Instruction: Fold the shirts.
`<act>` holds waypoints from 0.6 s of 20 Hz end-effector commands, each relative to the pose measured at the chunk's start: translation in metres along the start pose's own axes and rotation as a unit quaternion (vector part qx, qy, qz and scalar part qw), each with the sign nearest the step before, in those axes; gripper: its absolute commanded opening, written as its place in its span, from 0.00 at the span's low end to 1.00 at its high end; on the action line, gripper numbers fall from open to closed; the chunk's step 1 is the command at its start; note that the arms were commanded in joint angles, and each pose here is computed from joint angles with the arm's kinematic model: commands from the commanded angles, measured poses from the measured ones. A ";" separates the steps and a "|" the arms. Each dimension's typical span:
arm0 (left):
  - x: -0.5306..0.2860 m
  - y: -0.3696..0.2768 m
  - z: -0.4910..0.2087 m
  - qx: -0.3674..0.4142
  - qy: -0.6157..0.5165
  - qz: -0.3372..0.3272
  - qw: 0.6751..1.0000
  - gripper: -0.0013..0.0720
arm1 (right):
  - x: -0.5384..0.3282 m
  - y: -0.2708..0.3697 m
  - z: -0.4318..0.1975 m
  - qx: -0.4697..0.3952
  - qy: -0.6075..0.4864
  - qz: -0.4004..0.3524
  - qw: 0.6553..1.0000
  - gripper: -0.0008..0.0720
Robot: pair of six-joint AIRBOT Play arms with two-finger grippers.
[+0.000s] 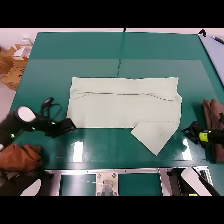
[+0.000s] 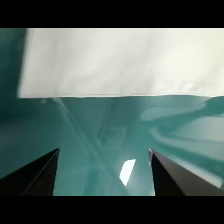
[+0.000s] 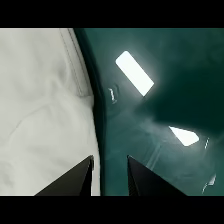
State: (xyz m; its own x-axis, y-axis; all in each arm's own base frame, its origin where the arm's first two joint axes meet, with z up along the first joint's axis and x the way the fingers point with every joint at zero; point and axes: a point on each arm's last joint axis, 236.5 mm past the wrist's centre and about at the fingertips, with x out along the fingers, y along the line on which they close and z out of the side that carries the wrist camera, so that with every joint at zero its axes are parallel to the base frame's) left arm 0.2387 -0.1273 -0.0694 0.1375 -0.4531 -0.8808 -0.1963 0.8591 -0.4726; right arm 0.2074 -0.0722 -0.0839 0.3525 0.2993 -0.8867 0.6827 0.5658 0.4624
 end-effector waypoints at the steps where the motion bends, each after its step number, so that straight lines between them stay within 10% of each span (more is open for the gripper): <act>1: 0.025 -0.027 0.018 -0.033 -0.107 -0.046 0.993 0.91 | 0.021 -0.001 -0.023 0.036 0.008 0.021 0.999 0.39; 12: 0.057 -0.029 0.035 -0.094 -0.145 -0.046 0.984 0.91 | 0.047 0.033 -0.065 -0.010 0.064 0.050 0.997 0.60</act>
State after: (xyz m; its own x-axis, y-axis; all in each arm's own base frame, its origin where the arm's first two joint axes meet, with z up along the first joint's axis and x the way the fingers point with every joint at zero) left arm 0.2827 -0.1714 -0.1006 0.4127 -0.4311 -0.8024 -0.3261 0.7526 -0.5721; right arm 0.2019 0.0001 -0.1112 0.3328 0.4302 -0.8392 0.6514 0.5386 0.5344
